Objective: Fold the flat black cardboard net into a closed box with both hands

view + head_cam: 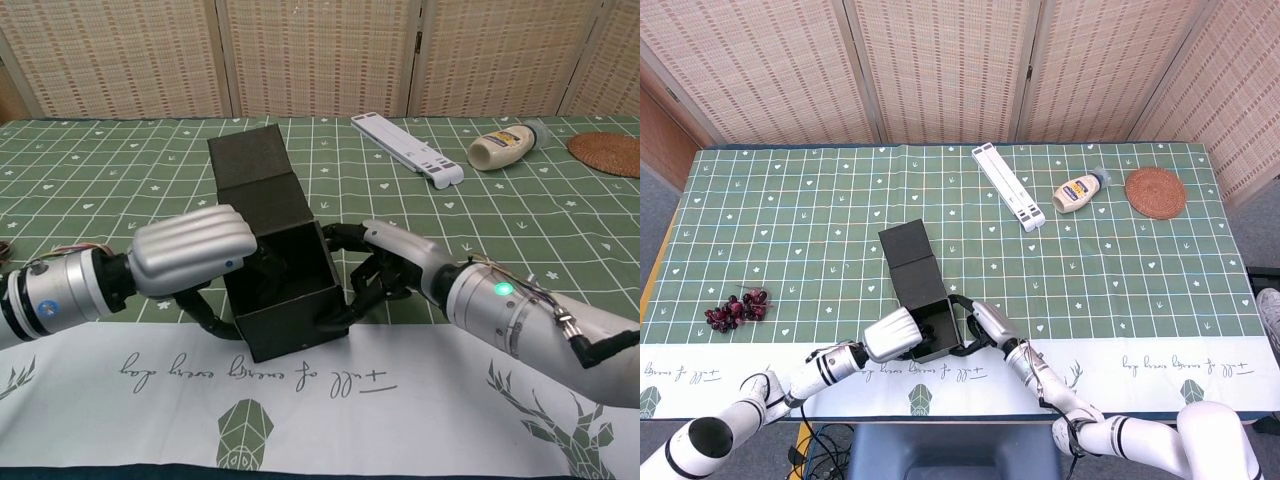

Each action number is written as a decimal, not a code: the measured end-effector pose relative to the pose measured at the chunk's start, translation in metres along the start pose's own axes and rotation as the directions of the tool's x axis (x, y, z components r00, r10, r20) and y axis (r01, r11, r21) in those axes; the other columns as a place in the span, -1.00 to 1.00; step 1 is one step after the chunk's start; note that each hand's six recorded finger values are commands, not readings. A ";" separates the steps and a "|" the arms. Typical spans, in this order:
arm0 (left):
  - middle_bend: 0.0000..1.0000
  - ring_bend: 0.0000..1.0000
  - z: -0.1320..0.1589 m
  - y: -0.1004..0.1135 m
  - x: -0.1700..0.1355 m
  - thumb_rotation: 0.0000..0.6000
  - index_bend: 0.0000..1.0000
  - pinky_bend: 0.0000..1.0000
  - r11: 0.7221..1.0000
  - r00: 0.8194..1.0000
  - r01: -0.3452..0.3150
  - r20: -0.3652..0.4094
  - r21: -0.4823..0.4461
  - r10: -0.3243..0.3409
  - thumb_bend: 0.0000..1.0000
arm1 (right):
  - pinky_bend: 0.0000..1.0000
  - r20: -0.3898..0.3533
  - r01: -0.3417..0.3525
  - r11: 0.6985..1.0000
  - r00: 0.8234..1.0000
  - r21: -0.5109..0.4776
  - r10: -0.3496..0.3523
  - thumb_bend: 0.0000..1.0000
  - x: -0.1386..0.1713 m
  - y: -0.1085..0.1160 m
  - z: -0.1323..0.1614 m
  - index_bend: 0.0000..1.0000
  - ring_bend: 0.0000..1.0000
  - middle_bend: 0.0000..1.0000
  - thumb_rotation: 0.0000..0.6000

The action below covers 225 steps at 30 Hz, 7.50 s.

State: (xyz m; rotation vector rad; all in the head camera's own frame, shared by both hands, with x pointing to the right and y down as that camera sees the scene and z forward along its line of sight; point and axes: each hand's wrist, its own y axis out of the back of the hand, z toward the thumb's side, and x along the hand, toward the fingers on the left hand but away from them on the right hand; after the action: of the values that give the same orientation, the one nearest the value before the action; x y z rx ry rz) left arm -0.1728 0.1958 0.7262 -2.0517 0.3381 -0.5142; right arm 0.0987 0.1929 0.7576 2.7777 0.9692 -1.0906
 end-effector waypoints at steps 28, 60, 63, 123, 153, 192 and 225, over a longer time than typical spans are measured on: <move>-0.59 -0.11 -0.011 0.027 -0.021 1.00 -0.54 0.40 0.993 0.988 -0.121 -0.092 -0.002 0.120 -0.47 | 1.00 0.013 0.077 0.996 0.997 -0.050 -0.076 -0.62 0.004 0.020 -0.003 -0.47 0.64 -0.14 1.00; -0.77 -0.10 -0.019 0.050 -0.057 1.00 -0.87 0.42 0.964 0.953 -0.192 -0.271 -0.184 0.138 -0.58 | 1.00 0.059 0.087 0.996 0.995 -0.034 -0.085 -0.60 -0.012 0.015 -0.005 -1.00 0.44 -0.82 1.00; -0.80 -0.10 -0.018 0.049 -0.058 1.00 -0.93 0.43 0.951 0.948 -0.192 -0.298 -0.243 0.116 -0.59 | 1.00 0.059 0.073 0.996 0.996 -0.042 -0.070 -0.60 -0.005 0.011 -0.004 -1.00 0.43 -0.83 1.00; -0.84 0.02 -0.047 -0.022 0.004 1.00 -0.88 0.47 0.467 0.848 -0.285 -0.447 -0.837 -0.284 -0.67 | 1.00 -0.107 0.334 0.942 0.938 0.024 -0.330 -0.60 0.097 0.156 0.057 -1.00 0.43 -0.79 1.00; -0.37 0.08 -0.040 0.012 -0.015 1.00 -0.38 0.48 0.442 0.876 -0.318 -0.438 -0.839 -0.201 -0.67 | 1.00 0.099 0.244 0.967 0.963 0.070 -0.250 -0.44 0.048 0.142 0.002 -1.00 0.43 -0.77 1.00; -0.37 0.08 -0.014 0.020 -0.003 1.00 -0.40 0.49 0.510 0.898 -0.174 -0.349 -0.842 -0.269 -0.67 | 1.00 -0.154 0.221 0.970 0.960 -0.100 -0.234 -0.99 -0.044 0.093 0.123 -1.00 0.44 -0.47 1.00; -0.97 -0.01 -0.049 0.002 -0.004 1.00 -1.00 0.52 0.574 0.767 -0.337 -0.571 -0.747 -0.293 -0.83 | 1.00 -0.060 -0.008 0.748 0.996 0.664 0.063 -1.00 -0.031 0.056 0.119 -0.87 0.49 -0.37 1.00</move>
State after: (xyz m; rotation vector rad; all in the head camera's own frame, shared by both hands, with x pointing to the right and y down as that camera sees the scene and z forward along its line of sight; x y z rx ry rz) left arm -0.2000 0.1598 0.7453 -2.6950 1.2424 -1.2538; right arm 0.0387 0.1048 0.6750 3.3835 0.5937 -1.5963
